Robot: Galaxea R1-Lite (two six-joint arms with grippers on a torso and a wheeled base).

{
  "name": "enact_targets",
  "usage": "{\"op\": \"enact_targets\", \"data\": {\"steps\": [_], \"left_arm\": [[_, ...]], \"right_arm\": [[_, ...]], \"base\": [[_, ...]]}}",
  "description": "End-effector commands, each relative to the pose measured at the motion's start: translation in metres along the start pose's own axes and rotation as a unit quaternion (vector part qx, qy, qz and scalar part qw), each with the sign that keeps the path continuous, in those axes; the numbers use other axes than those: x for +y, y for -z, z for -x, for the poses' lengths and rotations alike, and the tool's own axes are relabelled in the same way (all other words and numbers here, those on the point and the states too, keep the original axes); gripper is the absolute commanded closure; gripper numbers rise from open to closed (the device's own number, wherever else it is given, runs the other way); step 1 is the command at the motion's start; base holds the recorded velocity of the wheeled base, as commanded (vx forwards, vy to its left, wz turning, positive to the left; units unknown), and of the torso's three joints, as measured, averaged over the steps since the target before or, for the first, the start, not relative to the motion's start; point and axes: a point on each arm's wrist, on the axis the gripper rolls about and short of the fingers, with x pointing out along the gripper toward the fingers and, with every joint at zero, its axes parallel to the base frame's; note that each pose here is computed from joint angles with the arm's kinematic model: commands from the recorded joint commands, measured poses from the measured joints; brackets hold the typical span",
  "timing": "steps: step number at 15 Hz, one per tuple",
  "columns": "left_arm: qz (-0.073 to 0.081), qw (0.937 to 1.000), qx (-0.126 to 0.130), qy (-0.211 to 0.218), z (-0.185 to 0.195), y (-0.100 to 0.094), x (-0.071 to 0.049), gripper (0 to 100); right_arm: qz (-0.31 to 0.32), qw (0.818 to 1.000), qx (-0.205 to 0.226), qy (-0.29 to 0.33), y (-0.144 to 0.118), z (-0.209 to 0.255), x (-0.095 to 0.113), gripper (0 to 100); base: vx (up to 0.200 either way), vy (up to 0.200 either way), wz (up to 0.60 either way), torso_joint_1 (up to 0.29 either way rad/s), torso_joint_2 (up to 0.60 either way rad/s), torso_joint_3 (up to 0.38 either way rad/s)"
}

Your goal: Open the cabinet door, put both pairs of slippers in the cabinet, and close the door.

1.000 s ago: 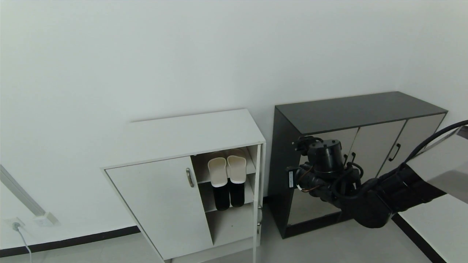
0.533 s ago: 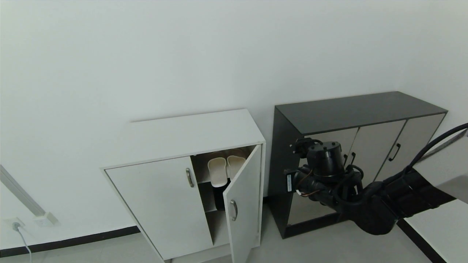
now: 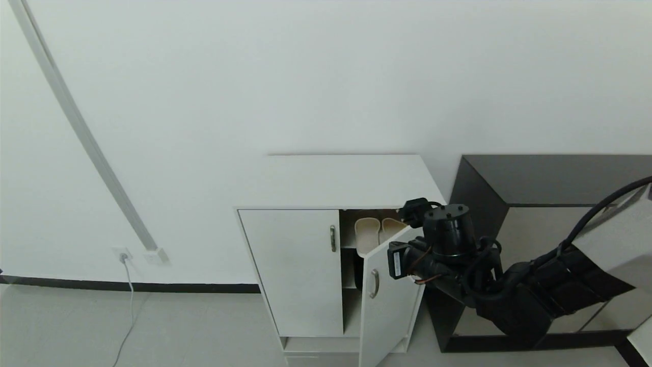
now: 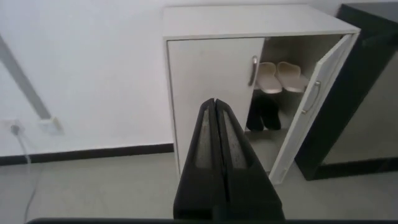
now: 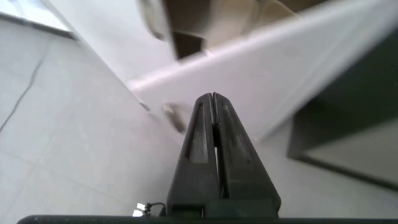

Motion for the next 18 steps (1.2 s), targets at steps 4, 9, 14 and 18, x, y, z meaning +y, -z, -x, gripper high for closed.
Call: {"op": "enact_targets", "data": {"steps": [4,9,14,18], "left_arm": [[-0.001,1.0000,0.000,0.001,0.000,0.000,0.000,100],[0.002,1.0000,0.001,0.002,0.000,0.000,0.000,100],[0.002,1.0000,0.000,0.002,0.000,0.000,0.000,100],[0.002,1.0000,0.001,0.003,0.000,0.000,0.000,100]], "right_arm": [[0.022,1.000,0.006,0.012,0.010,0.011,-0.013,100],[0.034,0.998,0.046,-0.013,0.042,0.052,-0.022,100],[0.050,0.997,0.056,-0.028,0.073,0.085,-0.030,100],[0.044,0.995,0.077,-0.045,0.083,0.075,-0.030,100]], "base": [[0.000,0.000,0.00,0.000,0.00,0.000],[0.000,0.000,0.00,0.000,0.00,0.000],[0.160,0.000,0.00,-0.006,0.00,0.006],[0.100,0.000,0.00,0.007,0.00,-0.001]]}}
